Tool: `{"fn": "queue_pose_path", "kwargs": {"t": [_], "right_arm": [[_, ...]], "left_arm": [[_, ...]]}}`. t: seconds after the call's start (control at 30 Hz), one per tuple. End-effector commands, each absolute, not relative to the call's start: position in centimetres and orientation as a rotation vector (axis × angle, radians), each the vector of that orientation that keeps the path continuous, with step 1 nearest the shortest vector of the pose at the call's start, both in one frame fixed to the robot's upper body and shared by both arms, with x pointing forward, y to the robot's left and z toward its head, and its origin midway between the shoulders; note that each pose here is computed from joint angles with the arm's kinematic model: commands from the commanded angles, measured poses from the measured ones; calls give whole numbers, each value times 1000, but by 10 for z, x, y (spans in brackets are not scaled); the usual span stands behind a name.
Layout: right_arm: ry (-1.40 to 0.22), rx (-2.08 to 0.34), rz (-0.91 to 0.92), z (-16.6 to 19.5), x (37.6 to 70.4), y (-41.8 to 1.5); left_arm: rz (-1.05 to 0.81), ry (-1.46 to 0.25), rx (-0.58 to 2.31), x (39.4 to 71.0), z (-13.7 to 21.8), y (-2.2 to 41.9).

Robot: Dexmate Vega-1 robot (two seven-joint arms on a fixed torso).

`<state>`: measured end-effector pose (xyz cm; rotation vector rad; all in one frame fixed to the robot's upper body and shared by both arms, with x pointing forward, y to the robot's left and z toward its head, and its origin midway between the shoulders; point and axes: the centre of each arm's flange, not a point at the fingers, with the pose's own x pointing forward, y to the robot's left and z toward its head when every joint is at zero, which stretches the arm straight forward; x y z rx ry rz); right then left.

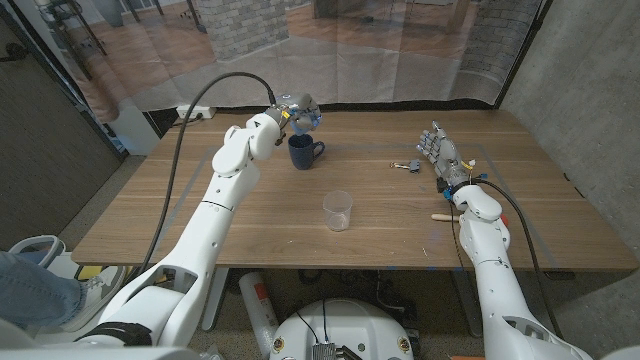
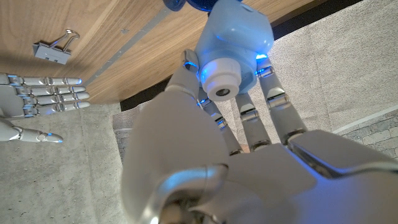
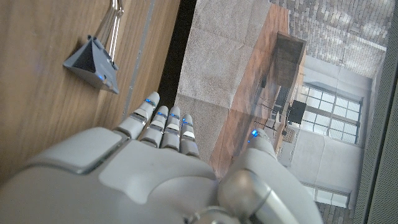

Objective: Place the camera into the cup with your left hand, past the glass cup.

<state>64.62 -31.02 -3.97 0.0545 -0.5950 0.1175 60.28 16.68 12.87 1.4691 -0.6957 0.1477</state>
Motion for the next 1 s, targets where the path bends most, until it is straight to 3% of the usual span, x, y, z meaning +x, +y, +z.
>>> {"fn": "queue_pose_path", "kwargs": {"t": [0.03, 1.0], "right_arm": [[-603, 52, 123, -34, 646, -305], [-592, 27, 111, -32, 645, -310]], "left_arm": [[157, -737, 1455, 598, 121, 174], [161, -774, 1394, 613, 111, 187]]}}
